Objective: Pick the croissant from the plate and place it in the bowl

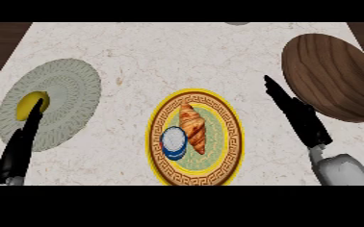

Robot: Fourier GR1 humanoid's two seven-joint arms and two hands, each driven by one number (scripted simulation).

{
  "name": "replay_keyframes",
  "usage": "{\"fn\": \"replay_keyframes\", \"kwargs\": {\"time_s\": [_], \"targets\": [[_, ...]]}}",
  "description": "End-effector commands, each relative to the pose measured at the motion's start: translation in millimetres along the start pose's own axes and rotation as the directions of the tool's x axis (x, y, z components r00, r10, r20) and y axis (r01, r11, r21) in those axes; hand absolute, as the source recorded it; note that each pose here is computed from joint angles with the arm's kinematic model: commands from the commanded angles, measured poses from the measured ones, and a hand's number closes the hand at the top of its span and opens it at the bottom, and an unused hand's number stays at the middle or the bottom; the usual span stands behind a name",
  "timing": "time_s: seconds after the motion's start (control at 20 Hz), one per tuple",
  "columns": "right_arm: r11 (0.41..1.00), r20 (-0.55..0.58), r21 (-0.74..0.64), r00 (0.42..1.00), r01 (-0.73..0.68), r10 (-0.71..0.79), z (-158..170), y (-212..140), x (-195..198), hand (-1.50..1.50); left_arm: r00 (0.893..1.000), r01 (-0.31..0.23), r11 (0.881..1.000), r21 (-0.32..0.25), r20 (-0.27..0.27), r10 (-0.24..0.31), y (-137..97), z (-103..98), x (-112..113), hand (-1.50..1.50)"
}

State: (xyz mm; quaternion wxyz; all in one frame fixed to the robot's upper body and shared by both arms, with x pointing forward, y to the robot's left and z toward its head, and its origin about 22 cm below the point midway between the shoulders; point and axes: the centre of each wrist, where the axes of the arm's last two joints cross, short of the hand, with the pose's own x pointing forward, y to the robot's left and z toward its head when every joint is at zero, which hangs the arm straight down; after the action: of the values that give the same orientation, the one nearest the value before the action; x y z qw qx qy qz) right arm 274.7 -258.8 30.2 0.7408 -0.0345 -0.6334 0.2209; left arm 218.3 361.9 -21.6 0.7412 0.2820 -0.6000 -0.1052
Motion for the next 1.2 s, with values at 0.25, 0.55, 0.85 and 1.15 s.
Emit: {"fn": "replay_keyframes", "kwargs": {"time_s": [0.25,0.55,0.85,1.15], "targets": [[0.845,0.218,0.261,0.881,-0.467,0.420,-11,117,48,1.50,0.889,-0.311,0.911,-0.270,0.258,0.379,-81,-11,105,0.00],[0.935,0.503,-0.231,0.790,-0.267,0.350,8,163,62,-1.50,0.875,-0.392,0.870,-0.299,0.170,0.453,-95,1,101,0.00],[0.887,0.614,-0.344,0.641,-0.307,0.460,40,227,66,-1.50,0.876,-0.394,0.871,-0.292,0.168,0.452,-100,-2,125,0.00],[0.743,0.377,-0.474,0.654,-0.472,0.656,48,222,112,-1.50,0.875,-0.397,0.873,-0.282,0.170,0.453,-101,-6,128,0.00]]}}
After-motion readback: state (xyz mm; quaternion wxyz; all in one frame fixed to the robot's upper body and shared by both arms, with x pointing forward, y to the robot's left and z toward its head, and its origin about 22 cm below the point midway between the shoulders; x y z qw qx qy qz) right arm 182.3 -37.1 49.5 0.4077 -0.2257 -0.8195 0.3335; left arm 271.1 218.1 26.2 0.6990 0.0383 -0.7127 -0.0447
